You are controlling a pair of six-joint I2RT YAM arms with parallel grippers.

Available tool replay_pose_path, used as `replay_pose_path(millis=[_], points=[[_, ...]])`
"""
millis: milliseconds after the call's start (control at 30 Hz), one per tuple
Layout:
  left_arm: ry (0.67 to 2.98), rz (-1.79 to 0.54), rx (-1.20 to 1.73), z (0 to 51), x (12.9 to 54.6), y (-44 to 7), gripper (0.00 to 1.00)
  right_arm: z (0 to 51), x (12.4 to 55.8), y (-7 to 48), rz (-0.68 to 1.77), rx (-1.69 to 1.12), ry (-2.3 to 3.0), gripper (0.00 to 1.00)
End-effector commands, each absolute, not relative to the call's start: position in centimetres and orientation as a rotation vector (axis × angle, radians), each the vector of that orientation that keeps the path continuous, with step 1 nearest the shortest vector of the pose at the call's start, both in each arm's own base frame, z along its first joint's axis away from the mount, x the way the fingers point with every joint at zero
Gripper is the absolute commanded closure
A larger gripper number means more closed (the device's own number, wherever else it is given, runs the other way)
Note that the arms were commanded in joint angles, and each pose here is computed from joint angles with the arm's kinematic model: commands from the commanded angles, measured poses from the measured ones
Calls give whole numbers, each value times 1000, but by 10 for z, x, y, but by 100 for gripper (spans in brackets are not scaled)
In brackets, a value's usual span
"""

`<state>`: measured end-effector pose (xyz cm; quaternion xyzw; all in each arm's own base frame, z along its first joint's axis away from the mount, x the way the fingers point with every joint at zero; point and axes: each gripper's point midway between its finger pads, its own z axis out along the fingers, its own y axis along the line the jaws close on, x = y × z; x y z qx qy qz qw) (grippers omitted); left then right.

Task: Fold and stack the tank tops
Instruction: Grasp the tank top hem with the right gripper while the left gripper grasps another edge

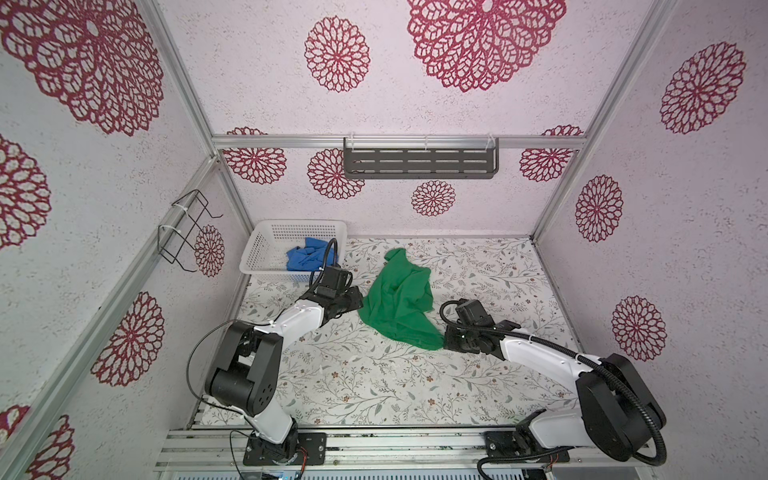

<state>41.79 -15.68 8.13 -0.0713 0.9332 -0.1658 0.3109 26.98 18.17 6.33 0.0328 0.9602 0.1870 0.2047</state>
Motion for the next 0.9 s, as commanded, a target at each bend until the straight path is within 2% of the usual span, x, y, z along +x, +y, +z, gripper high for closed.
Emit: replay_pose_path(millis=[0,67,167,267,367,467,833,867], points=[[2460,-424,-63,85,437,-161,41,77,270,178,538,117,2640,100],[2479,-406,-63,76,444,-160,44,78,268,175,527,122,2638,100],[2517,-440,-161,57,452,-154,57,79,265,173,531,131,2634,100],[2534,-428,-185,45,453,-151,63,80,262,172,544,140,2630,100],[2551,-436,-185,36,452,-153,61,78,261,171,536,145,2633,100],[2572,-449,-181,28,448,-155,52,77,260,170,532,143,2637,100],[2662,-489,-209,-6,422,-164,58,76,262,170,522,144,2639,100],[2665,-488,-209,-7,420,-164,60,77,263,170,518,144,2637,100]])
